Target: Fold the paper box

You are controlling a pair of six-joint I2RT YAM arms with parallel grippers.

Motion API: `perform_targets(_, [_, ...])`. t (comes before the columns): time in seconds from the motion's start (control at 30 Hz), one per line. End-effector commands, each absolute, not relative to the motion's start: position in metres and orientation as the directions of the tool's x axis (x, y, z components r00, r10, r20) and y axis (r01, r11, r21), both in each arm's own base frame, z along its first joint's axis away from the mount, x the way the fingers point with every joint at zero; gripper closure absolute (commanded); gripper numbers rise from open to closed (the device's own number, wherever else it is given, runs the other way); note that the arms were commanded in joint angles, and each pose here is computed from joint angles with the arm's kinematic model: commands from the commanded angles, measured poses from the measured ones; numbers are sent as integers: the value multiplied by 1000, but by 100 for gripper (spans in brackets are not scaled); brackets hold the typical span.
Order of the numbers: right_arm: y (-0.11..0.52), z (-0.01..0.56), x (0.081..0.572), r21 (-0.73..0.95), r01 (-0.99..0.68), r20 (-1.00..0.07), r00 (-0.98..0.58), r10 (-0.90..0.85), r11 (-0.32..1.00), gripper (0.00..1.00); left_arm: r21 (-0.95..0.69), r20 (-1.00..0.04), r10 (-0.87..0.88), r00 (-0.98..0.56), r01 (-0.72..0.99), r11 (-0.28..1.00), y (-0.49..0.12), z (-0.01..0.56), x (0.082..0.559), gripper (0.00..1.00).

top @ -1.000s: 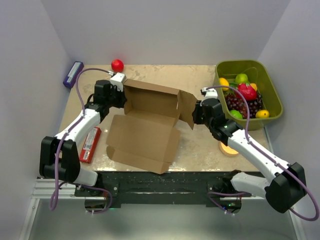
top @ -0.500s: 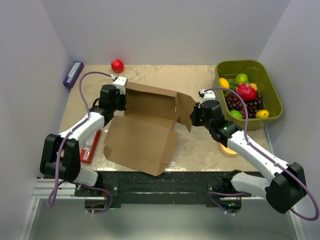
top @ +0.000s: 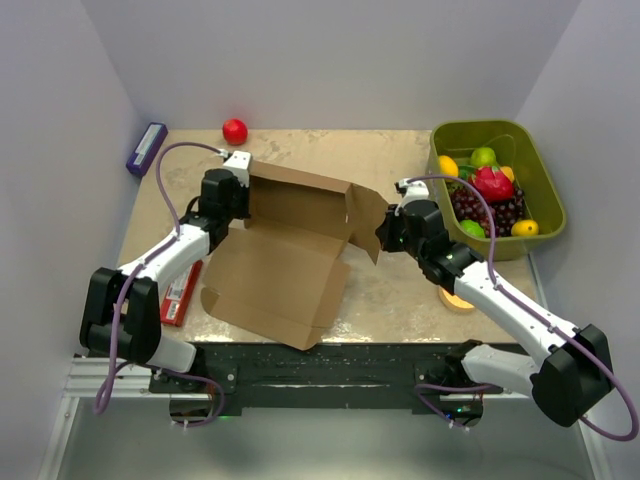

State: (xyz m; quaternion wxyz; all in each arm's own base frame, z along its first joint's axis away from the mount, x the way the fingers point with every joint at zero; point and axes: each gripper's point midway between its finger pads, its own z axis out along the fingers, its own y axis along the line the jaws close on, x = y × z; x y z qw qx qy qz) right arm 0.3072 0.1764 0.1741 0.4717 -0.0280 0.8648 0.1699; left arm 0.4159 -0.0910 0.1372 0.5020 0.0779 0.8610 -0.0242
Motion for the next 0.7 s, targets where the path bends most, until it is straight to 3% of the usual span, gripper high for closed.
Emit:
perform_targets(0.0, [171, 187, 314, 284, -179, -850, -503, 160, 942, 100, 118, -886, 107, -450, 5, 993, -56, 146, 424, 100])
perform_targets(0.67, [176, 185, 312, 312, -192, -841, -511, 177, 931, 100, 122, -893, 66, -445, -98, 988, -36, 143, 426, 100])
